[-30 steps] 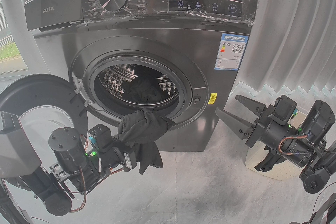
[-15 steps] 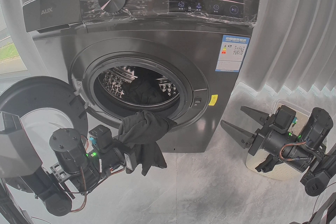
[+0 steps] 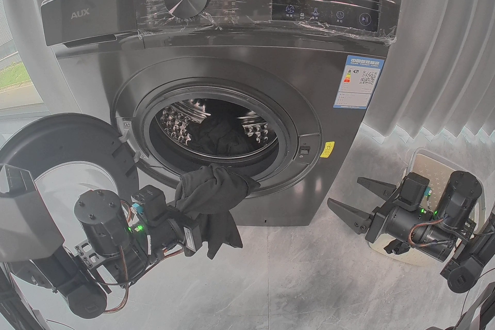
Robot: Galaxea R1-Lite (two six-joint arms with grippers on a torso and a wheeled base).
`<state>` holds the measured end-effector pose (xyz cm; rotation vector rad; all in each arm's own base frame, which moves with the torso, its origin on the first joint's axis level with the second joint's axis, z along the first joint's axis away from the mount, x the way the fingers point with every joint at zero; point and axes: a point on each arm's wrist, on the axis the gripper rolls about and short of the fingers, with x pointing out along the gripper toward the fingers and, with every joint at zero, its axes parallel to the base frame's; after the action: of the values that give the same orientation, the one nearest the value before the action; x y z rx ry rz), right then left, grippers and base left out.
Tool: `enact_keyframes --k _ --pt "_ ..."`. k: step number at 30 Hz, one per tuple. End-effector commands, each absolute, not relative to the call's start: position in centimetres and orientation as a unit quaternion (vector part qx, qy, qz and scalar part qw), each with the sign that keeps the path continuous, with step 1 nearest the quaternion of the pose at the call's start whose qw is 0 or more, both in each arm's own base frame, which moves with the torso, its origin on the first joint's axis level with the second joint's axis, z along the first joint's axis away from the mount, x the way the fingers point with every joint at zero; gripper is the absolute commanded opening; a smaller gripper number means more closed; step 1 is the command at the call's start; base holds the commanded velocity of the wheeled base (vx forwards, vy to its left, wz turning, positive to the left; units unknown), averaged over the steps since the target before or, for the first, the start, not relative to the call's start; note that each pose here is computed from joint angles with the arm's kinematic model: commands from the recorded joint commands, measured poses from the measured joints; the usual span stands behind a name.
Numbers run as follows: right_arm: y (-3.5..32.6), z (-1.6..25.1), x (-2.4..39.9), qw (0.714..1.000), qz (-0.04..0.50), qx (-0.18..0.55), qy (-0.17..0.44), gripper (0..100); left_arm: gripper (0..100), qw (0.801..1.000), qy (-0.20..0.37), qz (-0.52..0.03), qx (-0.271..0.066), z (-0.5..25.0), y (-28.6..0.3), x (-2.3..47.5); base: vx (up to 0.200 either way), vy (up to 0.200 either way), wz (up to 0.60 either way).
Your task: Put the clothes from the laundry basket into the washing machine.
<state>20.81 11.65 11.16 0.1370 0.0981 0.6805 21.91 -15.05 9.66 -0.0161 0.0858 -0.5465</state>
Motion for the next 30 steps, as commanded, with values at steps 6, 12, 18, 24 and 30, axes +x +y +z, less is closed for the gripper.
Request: enact_keyframes --k 6,12,18,24,30 --pt "11.74 11.07 20.90 0.939 0.334 0.067 0.049 100 0 0.962 0.046 -0.270 -0.007 9.48 -15.08 21.92 0.000 0.100 0.00" --pt "11.73 11.04 20.87 0.939 0.334 0.067 0.050 100 0 0.962 0.046 -0.270 -0.007 9.46 -15.06 21.90 0.000 0.000 0.00" --pt "11.81 10.97 20.86 0.938 0.336 0.067 0.052 100 0 0.962 0.049 -0.270 -0.006 9.34 -15.02 21.84 0.000 0.000 0.00" --pt "11.81 10.97 20.86 0.938 0.336 0.067 0.052 100 0 0.961 0.052 -0.270 -0.005 9.18 -15.06 21.89 0.000 0.100 0.00" --pt "11.82 10.97 20.86 0.938 0.337 0.067 0.052 100 0 0.961 0.053 -0.270 -0.004 9.13 -15.05 21.88 0.000 0.200 0.00"
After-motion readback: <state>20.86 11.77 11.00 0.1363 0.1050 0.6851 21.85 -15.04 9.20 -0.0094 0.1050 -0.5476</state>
